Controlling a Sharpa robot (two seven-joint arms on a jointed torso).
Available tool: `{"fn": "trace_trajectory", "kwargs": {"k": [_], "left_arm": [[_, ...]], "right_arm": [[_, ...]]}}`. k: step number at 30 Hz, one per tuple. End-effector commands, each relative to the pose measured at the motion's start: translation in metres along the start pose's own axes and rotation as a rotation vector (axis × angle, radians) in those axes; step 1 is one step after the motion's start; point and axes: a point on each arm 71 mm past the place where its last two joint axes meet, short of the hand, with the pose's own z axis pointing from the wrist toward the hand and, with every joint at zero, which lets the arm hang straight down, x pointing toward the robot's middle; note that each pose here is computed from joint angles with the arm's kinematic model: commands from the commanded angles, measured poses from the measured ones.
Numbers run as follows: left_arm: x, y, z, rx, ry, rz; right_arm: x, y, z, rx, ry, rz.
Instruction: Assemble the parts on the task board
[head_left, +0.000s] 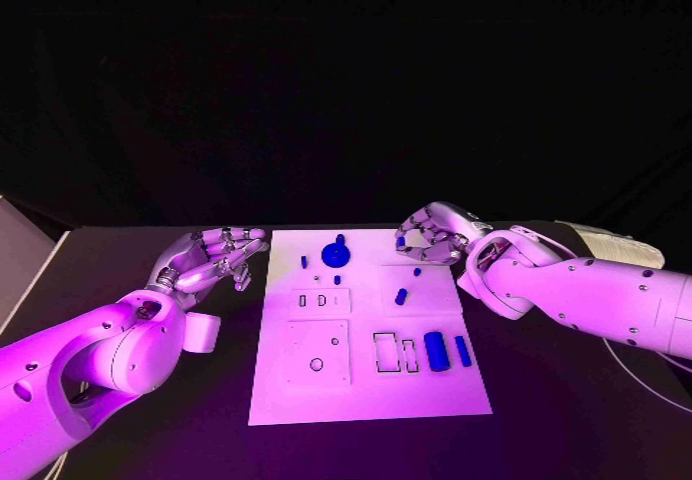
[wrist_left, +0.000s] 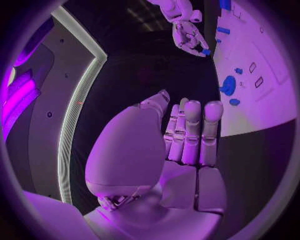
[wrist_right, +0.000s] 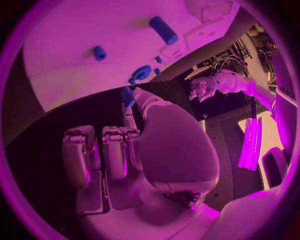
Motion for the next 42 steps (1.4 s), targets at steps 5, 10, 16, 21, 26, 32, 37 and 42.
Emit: {"fn": "trace_trajectory", "kwargs": {"k": [5, 10, 16, 21, 26, 32, 37, 42], "left_arm": [[0.0046, 0.0008, 0.0016, 0.001, 0.025, -0.012], [0.0053, 0.0020, 0.0020, -0.002, 0.027, -0.014], [0.0063, 0.0026, 0.0021, -0.004, 0.030, -0.016], [0.0077, 0.0027, 0.0021, -0.005, 0.035, -0.018], [0.0073, 0.0029, 0.0020, -0.006, 0.035, -0.018], [0.0068, 0.0030, 0.0017, -0.007, 0.035, -0.018], [0.0070, 0.0033, 0.0019, -0.008, 0.035, -0.018], [0.0067, 0.0034, 0.0019, -0.009, 0.035, -0.018]], "right_arm": [[0.025, 0.050, 0.006, -0.012, 0.040, 0.006], [0.044, 0.078, 0.008, -0.020, 0.071, -0.011], [0.066, 0.097, 0.008, -0.012, 0.105, -0.058], [0.081, 0.103, 0.006, -0.002, 0.116, -0.084], [0.091, 0.108, 0.004, 0.002, 0.122, -0.101], [0.098, 0.111, 0.001, 0.002, 0.130, -0.105], [0.105, 0.114, -0.001, -0.007, 0.137, -0.105], [0.109, 0.115, -0.002, -0.010, 0.143, -0.105]]}}
